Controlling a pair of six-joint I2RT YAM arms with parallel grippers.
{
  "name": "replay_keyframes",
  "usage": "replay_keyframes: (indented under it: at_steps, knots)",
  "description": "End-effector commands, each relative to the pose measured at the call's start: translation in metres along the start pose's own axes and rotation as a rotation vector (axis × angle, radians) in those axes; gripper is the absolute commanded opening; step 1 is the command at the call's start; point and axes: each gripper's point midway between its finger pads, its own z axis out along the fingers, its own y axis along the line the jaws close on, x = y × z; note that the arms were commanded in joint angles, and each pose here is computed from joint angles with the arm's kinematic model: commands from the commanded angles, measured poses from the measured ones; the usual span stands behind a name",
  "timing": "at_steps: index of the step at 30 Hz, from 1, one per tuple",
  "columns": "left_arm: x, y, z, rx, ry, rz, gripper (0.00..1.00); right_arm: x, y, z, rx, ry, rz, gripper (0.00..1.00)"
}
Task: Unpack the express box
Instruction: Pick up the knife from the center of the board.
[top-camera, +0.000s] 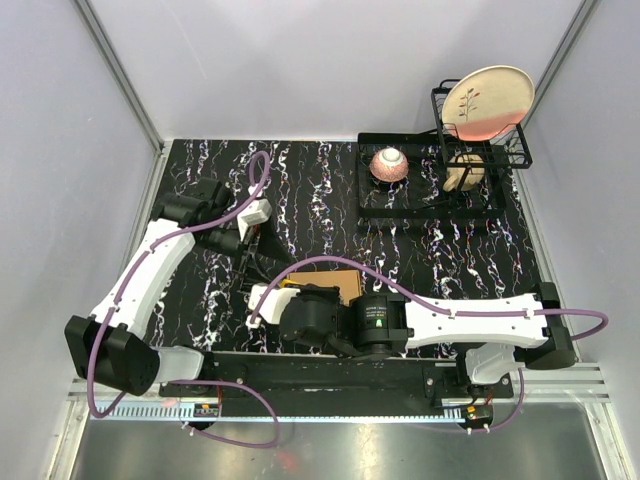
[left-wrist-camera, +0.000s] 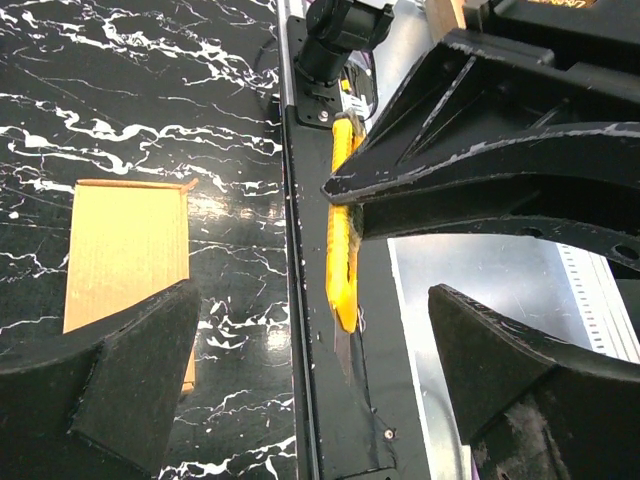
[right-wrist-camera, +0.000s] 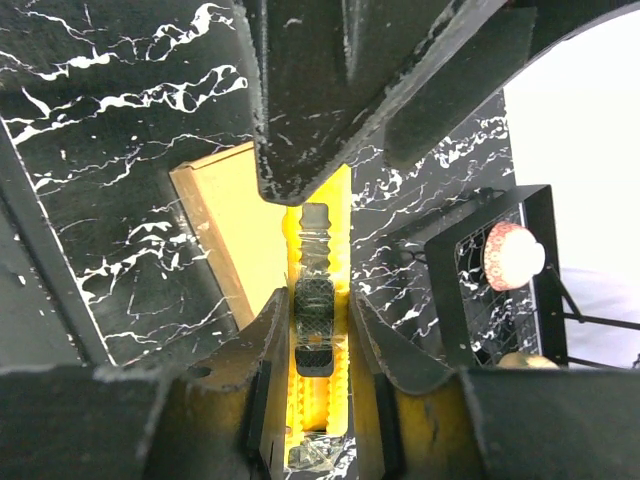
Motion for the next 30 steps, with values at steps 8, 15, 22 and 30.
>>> replay_keyframes:
  at_steps: [8, 15, 22, 30]
  knots:
    - [0.016, -0.035, 0.008, 0.085, 0.065, -0.177, 0.99, -0.023, -0.023, -0.010, 0.067, -0.039, -0.063, 0.00]
    - [0.015, -0.032, 0.014, 0.112, 0.090, -0.205, 0.86, -0.027, -0.015, -0.005, 0.039, -0.042, -0.069, 0.00]
    - [0.020, -0.035, 0.016, 0.117, 0.126, -0.168, 0.63, -0.028, -0.011, -0.004, 0.019, -0.045, -0.077, 0.00]
    - [0.024, -0.034, 0.018, 0.118, 0.152, -0.167, 0.27, -0.028, -0.007, -0.005, 0.013, -0.043, -0.090, 0.00]
